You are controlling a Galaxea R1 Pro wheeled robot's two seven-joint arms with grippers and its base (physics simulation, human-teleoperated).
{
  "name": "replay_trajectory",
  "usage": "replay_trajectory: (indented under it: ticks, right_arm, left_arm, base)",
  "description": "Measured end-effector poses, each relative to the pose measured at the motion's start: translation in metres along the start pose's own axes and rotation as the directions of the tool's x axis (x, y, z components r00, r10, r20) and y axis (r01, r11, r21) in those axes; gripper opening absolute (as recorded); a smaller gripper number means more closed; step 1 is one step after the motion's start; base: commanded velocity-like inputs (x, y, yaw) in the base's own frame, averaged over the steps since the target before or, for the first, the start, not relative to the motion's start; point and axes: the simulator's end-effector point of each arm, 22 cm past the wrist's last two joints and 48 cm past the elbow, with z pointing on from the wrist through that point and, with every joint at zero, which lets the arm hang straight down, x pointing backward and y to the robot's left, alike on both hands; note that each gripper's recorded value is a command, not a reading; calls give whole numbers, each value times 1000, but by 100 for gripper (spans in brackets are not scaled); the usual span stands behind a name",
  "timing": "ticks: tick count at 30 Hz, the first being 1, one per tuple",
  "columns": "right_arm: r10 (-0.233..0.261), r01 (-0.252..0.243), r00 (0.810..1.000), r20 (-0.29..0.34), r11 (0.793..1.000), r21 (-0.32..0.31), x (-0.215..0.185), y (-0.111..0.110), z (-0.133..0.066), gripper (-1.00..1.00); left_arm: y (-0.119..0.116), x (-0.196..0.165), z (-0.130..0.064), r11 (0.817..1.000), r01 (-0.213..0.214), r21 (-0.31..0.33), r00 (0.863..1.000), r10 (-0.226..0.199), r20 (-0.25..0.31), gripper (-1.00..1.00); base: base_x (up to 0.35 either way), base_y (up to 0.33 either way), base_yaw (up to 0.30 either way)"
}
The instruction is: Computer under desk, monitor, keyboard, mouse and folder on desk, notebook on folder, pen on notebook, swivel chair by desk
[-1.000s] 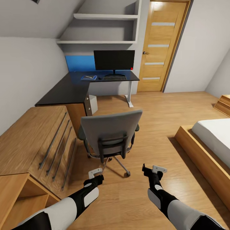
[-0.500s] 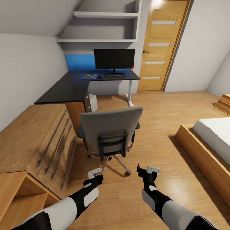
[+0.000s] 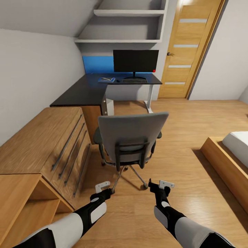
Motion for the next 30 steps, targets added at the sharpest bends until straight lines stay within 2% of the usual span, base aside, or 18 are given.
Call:
replay_trajectory:
  ticks: [8,16,30]
  right_arm:
    - [-19,19,1000,6,1000,-9,13,-2,7,100]
    - [-67,68,998,20,997,-33,25,1,13,100]
    - [-70,71,997,25,997,-43,49,5,23,100]
  left_arm:
    - [-3,11,10,1000,-3,7,1000,3,-1,100]
    - [-10,24,19,1000,-3,19,1000,3,-5,100]
    - [-9,44,38,1000,-2,23,1000,2,-7,100]
  base:
    - [0,0,30]
    - [0,0,4]
    - [0,0,0]
